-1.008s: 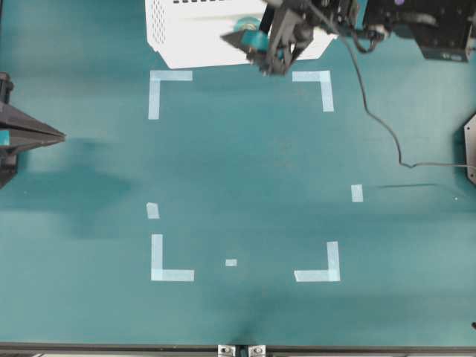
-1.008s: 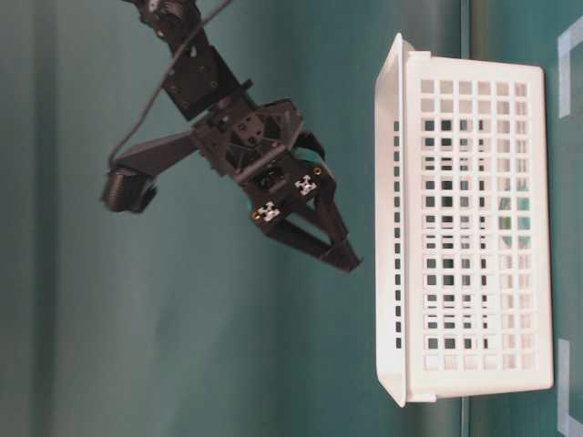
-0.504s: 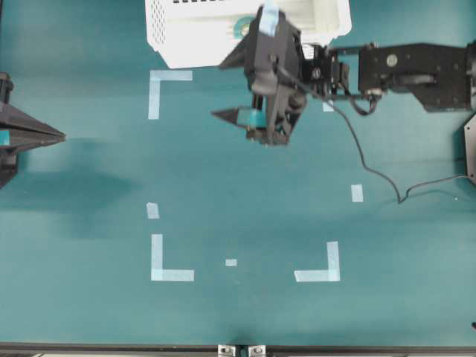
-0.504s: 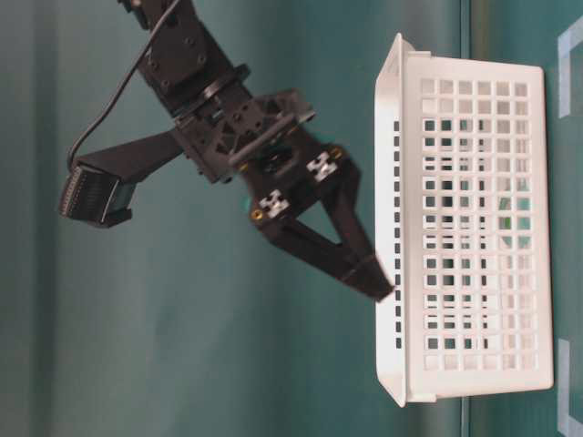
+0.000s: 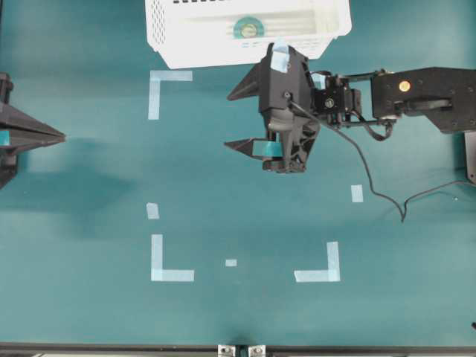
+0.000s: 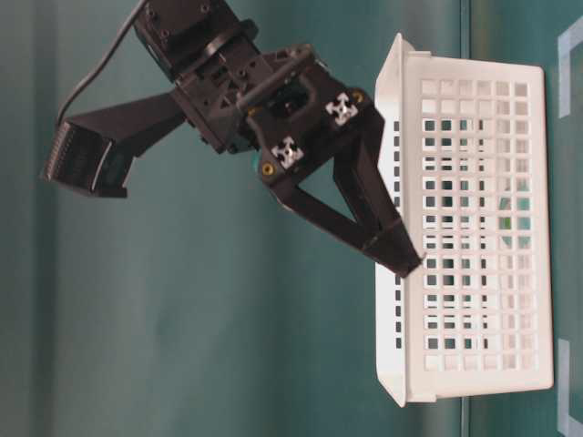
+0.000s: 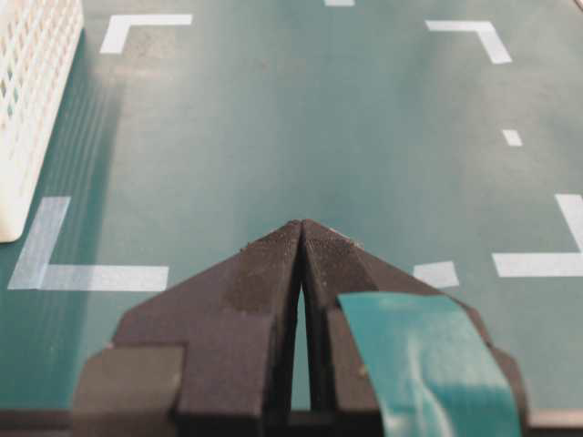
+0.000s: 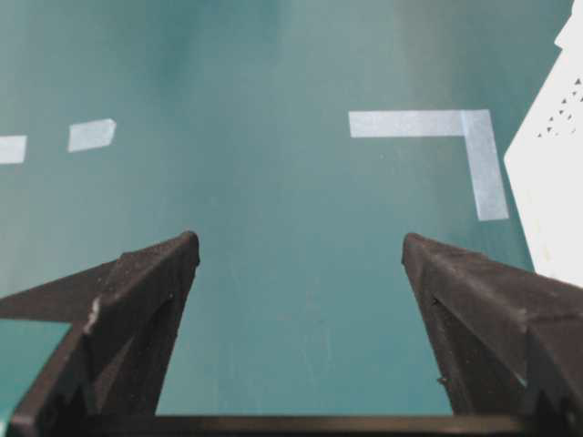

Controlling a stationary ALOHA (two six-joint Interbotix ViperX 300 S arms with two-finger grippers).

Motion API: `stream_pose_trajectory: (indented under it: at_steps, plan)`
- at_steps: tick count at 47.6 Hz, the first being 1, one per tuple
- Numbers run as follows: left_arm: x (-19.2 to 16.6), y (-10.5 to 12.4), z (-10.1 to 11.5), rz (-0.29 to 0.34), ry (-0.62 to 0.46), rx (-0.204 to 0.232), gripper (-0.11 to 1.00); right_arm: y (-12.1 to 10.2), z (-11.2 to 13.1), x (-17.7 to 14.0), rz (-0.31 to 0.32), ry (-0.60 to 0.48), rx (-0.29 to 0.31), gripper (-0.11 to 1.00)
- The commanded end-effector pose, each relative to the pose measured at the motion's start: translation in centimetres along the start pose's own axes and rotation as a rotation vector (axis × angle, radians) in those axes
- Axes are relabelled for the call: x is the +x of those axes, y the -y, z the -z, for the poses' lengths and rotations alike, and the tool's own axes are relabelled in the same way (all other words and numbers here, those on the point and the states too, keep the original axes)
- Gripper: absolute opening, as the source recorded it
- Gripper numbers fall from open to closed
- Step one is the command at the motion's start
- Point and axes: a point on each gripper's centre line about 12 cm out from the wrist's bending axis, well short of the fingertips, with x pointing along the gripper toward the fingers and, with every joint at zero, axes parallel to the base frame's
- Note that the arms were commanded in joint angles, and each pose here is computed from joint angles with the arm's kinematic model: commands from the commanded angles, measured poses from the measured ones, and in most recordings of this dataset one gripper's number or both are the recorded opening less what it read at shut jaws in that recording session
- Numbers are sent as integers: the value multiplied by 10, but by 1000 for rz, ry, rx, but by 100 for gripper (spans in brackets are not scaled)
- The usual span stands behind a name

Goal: Put the tape in the middle into the white basket.

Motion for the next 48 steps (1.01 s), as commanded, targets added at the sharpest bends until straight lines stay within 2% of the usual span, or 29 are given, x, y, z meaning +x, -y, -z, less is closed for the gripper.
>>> stream_pose_trajectory:
  at_steps: [1,26,39,48]
  plan:
    - [0,0,-5,-1,14,1,-11,-4,-13,-11,-18,61,-4,96]
    - [0,0,-5,-1,12,1,-11,-17,-1,-29,-52,63,-25,96]
    - [0,0,-5,-1,12,1,-11,-23,3,-38,-68,66,-81,96]
    - [0,0,-5,-1,12,1,-11,-23,6,-43,-70,68,-81,96]
